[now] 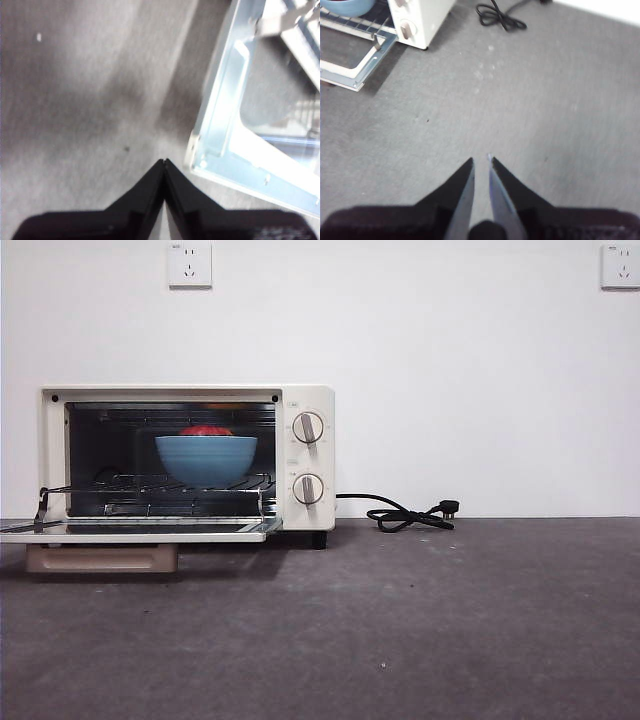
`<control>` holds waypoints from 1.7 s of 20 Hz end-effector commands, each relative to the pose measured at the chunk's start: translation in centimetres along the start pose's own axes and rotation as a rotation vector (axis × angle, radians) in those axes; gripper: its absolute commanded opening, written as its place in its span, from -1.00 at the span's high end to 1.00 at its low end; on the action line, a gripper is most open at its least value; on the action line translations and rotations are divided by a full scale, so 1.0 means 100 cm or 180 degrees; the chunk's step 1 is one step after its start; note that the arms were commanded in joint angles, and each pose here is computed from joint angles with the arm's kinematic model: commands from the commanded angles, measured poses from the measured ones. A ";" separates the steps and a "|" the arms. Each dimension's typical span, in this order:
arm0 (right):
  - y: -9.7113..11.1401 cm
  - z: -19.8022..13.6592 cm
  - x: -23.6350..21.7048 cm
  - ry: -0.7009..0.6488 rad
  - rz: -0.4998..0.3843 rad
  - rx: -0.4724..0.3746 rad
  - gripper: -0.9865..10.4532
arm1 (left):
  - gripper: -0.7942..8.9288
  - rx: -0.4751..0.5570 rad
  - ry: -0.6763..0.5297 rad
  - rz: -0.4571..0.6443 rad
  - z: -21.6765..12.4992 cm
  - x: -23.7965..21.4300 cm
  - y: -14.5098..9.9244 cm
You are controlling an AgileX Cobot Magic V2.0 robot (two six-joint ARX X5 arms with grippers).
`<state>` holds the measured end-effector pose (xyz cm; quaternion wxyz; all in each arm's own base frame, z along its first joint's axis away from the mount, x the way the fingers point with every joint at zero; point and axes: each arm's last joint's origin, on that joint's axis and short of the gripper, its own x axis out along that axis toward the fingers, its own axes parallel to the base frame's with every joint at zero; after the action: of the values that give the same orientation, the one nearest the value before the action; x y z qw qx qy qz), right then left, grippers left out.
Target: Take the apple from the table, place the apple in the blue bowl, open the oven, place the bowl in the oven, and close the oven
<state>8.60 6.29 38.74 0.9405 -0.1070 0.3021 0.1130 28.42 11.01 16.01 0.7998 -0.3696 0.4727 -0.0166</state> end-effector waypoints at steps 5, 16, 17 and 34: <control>-0.013 -0.029 -0.015 -0.0006 0.0009 0.0500 0.73 | 0.85 -0.0118 0.0080 -0.0155 -0.001 0.011 0.006; -0.015 -0.032 -0.019 -0.0026 0.0014 0.0553 0.73 | 0.85 -0.0217 0.0120 -0.0443 0.002 0.019 0.004; -0.015 -0.032 -0.019 -0.0024 0.0015 0.0551 0.73 | 0.85 -0.0222 0.0135 -0.0495 0.002 0.019 0.004; -0.015 -0.032 -0.019 -0.0027 0.0015 0.0566 0.73 | 0.85 0.0118 -0.0397 -0.1304 0.062 -0.029 -0.060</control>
<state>5.76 3.65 37.69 0.9477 -0.0261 0.3053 0.0893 33.54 11.40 23.32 0.8155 -0.4406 0.3401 -0.1587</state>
